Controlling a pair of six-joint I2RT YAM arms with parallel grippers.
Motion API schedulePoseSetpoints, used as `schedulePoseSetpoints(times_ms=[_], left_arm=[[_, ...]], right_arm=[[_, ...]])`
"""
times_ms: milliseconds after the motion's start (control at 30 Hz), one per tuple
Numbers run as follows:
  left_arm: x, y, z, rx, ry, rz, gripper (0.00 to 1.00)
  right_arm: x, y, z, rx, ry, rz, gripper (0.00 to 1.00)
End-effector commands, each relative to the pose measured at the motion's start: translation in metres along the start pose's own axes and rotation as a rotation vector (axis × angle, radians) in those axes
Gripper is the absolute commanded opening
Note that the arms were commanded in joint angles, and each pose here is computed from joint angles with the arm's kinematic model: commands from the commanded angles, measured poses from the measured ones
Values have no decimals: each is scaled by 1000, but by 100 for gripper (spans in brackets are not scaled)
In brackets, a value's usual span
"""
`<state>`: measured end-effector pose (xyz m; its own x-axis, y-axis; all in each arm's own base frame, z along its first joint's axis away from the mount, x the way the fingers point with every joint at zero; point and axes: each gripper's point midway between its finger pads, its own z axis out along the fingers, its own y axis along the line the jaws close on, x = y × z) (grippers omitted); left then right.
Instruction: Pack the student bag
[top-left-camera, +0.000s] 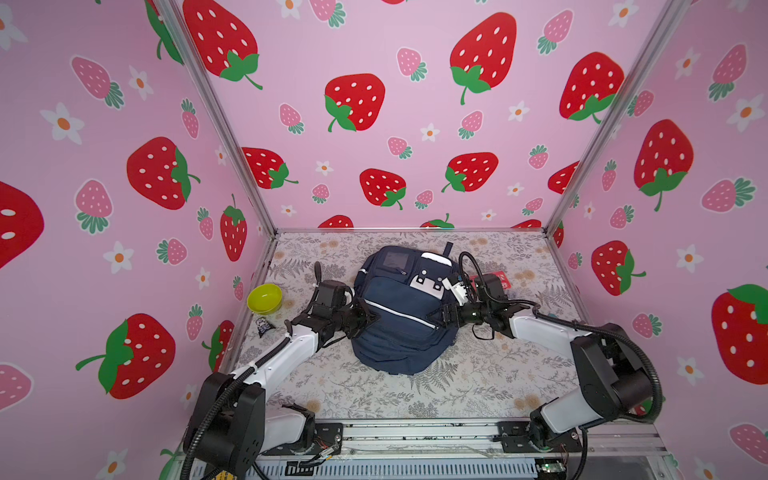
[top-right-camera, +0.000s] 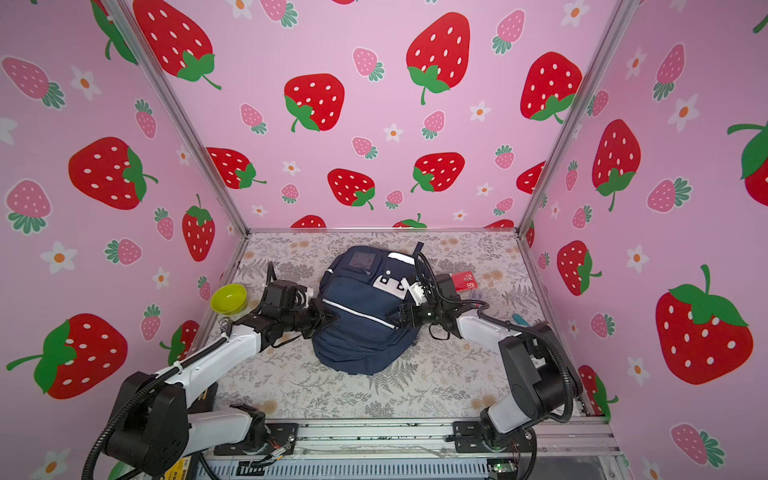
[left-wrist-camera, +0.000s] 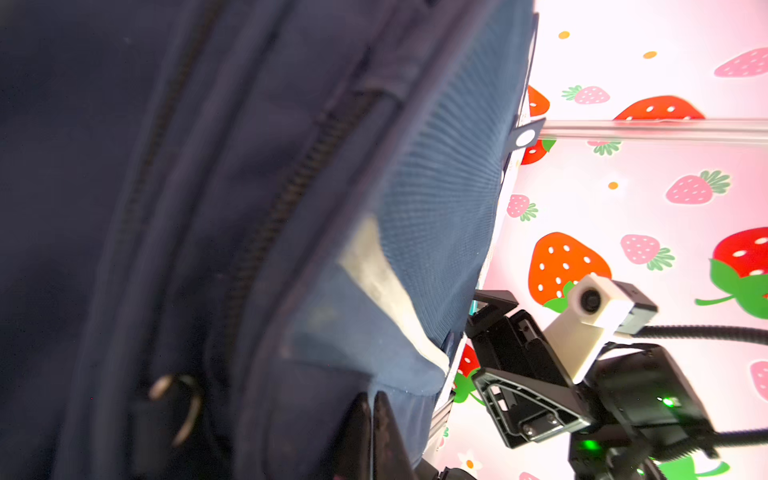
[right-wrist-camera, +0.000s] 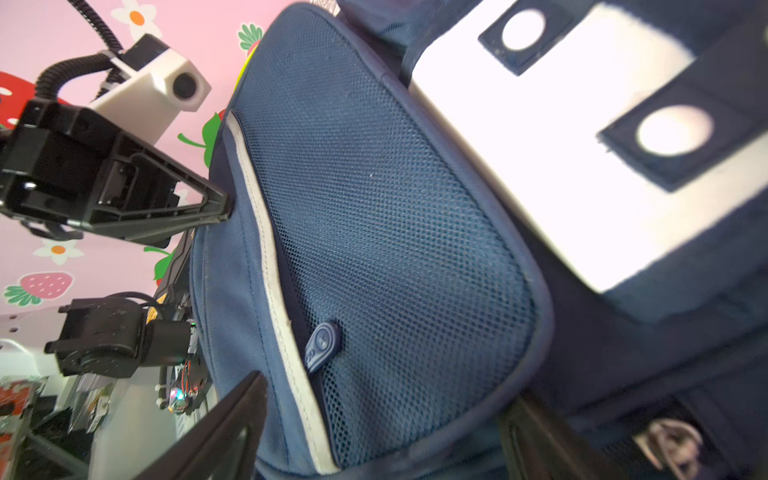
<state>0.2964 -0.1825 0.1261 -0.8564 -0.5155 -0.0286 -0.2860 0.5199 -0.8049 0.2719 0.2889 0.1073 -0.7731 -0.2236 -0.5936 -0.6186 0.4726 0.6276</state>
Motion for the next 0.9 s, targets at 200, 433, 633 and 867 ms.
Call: schedulePoseSetpoints(times_ms=[200,433,633,867], left_arm=[[-5,-7,-6,16,-27,19,60],[10,-5,-5,-95,6,76,73],[40,-22,-15,-165,3,213,78],[60,-31,18,-125,71,160,77]], right_arm=[[13,24,-6,-81,-4,-17,88],[13,25,-10,-68,-23,3,87],[8,22,-9,-56,-43,16,85],[5,27,-13,-64,-66,20,85]])
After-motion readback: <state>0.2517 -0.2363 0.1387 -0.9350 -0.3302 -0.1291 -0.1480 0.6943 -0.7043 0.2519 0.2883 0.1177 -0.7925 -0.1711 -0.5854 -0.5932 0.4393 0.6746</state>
